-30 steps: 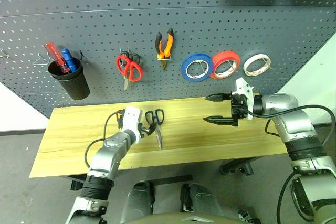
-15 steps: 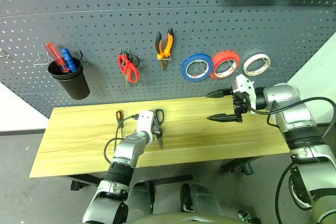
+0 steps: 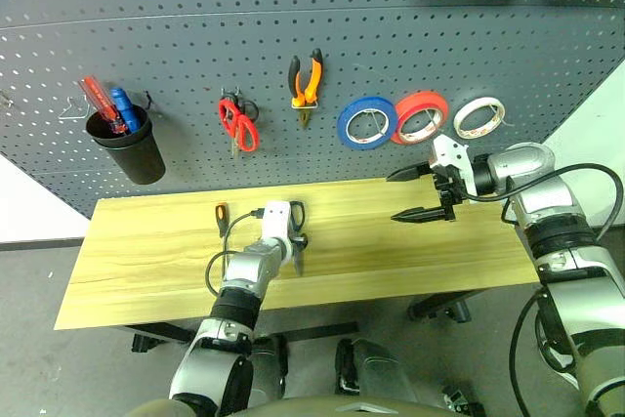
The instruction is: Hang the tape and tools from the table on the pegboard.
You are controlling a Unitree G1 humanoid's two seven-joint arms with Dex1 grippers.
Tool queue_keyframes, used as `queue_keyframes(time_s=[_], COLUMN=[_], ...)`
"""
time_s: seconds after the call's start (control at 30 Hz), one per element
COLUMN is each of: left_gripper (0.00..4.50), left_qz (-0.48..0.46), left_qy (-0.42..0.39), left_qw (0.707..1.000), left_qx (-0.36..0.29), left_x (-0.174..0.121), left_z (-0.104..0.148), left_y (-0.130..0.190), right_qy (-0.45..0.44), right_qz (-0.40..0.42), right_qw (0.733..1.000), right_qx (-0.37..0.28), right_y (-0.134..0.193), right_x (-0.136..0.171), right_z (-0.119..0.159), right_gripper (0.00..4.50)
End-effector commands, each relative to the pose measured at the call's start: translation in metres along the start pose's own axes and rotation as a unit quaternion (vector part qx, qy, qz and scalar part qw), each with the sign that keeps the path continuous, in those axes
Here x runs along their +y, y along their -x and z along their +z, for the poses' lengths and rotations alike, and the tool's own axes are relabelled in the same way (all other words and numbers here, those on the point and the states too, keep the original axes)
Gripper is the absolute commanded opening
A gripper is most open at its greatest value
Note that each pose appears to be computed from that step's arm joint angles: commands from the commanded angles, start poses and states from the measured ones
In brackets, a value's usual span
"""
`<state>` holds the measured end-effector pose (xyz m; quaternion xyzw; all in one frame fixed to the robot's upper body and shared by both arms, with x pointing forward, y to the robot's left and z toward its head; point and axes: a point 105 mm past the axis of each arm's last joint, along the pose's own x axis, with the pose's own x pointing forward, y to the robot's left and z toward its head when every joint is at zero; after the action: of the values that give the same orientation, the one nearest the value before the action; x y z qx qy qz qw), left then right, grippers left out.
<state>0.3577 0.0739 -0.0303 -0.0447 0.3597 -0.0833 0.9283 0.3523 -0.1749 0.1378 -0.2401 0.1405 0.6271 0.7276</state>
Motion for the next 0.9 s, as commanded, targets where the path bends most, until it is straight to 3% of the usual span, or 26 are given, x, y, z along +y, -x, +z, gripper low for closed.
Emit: queue_keyframes(time_s=[0.03,0.3,0.7,0.77,0.9], left_gripper=[4.26,4.26,0.50,0.22,0.22], left_qz=[0.015,0.050,0.090,0.096,0.096], left_qy=[0.041,0.085,0.093,0.096,0.101], left_qw=[0.998,0.990,0.982,0.981,0.982], left_qx=[0.035,0.100,0.136,0.135,0.125], left_x=[0.001,-0.002,0.012,0.016,0.021], left_z=[-0.011,-0.024,-0.043,-0.042,-0.032], left_y=[-0.004,-0.004,0.006,0.007,0.009], right_qy=[0.036,0.055,0.066,0.066,0.066], right_qz=[-0.004,-0.003,-0.013,-0.018,-0.023], right_qw=[0.999,0.998,0.998,0.998,0.998], right_qx=[0.001,0.005,0.008,0.006,0.002], right_y=[-0.001,-0.002,-0.003,-0.004,-0.004], right_x=[-0.006,-0.012,-0.019,-0.020,-0.022], right_z=[0.012,0.019,0.021,0.021,0.021], right_gripper=[4.47,4.47,4.50,4.50,4.50])
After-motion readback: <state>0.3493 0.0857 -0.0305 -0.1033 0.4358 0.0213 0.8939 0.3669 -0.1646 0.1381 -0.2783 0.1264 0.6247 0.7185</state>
